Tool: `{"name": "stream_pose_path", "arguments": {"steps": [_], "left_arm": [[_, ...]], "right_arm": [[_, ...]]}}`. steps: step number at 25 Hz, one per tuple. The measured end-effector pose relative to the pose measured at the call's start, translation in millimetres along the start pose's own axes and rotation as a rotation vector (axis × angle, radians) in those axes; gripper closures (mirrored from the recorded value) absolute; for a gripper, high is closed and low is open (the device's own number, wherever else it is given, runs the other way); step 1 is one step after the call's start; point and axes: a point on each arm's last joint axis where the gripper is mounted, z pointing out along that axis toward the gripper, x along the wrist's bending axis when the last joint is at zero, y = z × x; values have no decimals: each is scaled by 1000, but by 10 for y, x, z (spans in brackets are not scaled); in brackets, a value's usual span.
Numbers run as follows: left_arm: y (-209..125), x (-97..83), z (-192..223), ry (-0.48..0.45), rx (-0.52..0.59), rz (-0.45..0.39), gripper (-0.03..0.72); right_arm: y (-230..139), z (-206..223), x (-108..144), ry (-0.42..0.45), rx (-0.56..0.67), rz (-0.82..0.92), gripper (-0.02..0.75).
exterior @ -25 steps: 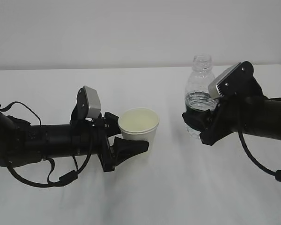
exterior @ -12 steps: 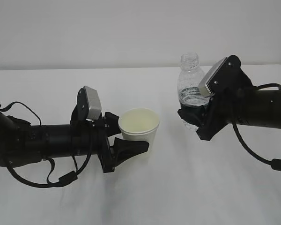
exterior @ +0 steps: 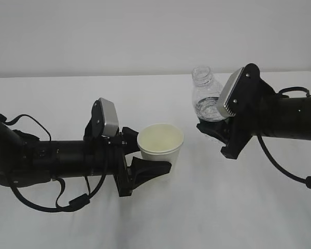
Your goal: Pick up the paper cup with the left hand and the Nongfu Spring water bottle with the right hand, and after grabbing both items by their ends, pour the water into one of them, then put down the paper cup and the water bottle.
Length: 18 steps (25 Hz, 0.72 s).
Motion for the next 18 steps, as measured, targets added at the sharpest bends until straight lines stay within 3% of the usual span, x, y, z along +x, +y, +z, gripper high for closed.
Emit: {"name": "stream_pose_path", "arguments": {"steps": [18], "left_arm": [[-19, -47, -1, -52, 20, 54, 190]], "right_arm": [[-11, 0, -3, -2, 12, -181, 282]]}}
